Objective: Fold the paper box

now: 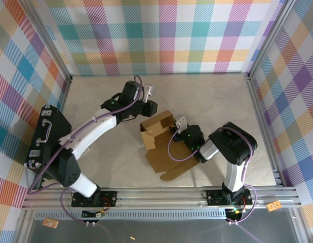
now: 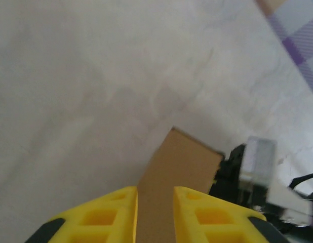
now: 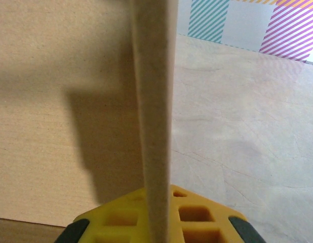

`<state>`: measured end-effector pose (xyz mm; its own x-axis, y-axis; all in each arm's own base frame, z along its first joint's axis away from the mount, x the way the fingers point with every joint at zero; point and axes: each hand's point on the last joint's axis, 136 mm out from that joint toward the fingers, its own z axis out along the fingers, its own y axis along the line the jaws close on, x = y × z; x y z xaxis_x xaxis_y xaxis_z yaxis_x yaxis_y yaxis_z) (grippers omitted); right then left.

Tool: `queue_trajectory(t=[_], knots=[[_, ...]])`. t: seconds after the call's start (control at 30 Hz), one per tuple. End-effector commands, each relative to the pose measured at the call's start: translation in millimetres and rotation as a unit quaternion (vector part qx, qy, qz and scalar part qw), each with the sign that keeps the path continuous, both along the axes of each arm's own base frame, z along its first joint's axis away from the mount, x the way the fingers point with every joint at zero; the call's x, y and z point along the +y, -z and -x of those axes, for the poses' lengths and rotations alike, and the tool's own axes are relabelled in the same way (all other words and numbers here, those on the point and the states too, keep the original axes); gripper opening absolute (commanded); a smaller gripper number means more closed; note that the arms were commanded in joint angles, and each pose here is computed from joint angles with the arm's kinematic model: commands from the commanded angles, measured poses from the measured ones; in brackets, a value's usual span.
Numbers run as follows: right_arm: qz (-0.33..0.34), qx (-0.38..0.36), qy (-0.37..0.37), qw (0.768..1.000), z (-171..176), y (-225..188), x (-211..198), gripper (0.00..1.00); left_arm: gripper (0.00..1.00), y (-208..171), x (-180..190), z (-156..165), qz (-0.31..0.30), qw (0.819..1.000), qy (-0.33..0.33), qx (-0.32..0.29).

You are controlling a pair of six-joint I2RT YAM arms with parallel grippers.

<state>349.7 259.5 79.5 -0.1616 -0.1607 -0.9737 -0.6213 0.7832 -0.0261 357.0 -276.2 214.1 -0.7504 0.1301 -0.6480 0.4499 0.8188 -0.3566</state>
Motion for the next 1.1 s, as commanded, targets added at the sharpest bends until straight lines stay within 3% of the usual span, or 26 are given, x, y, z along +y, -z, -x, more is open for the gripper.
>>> queue_trajectory(t=[0.0,0.1,0.23,0.33,0.43,0.5,0.53,0.6,0.67,0.73,0.9,0.97,1.07], knots=[[0.013,0.006,-0.020,1.000,8.4,5.1,3.8,0.16,0.22,19.5,-19.5,9.4,0.029,0.998,0.027,0.055],[0.012,0.005,-0.022,1.000,6.2,1.3,5.9,0.22,0.22,34.2,-22.8,6.9,0.008,0.997,0.033,0.064],[0.013,0.014,-0.019,1.000,-2.6,-4.0,11.7,0.21,0.24,51.2,-20.3,6.0,-0.018,0.997,0.031,0.074],[0.009,0.009,-0.017,1.000,-3.8,-4.0,13.5,0.02,0.26,51.4,-17.3,3.4,-0.025,0.997,0.026,0.066],[0.014,0.010,-0.003,1.000,-1.8,1.2,7.0,0.00,0.35,18.5,-11.1,-2.9,-0.013,1.000,0.011,0.020],[0.018,0.011,0.014,1.000,-3.8,4.9,0.4,0.00,0.42,-24.8,5.2,-6.9,0.010,0.999,-0.023,-0.033],[0.020,0.014,0.022,0.999,-4.1,7.3,-2.1,0.00,0.51,-45.9,20.0,-6.0,0.017,0.997,-0.046,-0.059],[0.018,0.022,0.033,0.999,-4.2,10.7,-5.7,0.00,0.60,-72.2,58.1,3.2,-0.006,0.988,-0.100,-0.116],[0.012,0.038,0.044,0.998,-4.2,15.8,-8.9,0.00,0.67,-73.4,103.4,22.2,-0.051,0.974,-0.158,-0.157],[0.004,0.044,0.047,0.998,-3.2,19.5,-9.7,0.00,0.67,-46.9,140.3,47.5,-0.095,0.962,-0.187,-0.175],[0.002,0.057,0.047,0.997,-3.4,23.0,-7.8,0.00,0.76,31.5,144.3,97.3,-0.104,0.975,-0.095,-0.172],[0.000,0.056,0.047,0.997,-3.7,20.2,-7.5,0.00,0.77,51.2,138.3,100.4,-0.105,0.977,-0.067,-0.174],[0.001,0.060,0.049,0.997,-5.1,15.9,-6.7,0.00,0.76,71.1,105.6,101.7,-0.099,0.980,0.036,-0.170]])
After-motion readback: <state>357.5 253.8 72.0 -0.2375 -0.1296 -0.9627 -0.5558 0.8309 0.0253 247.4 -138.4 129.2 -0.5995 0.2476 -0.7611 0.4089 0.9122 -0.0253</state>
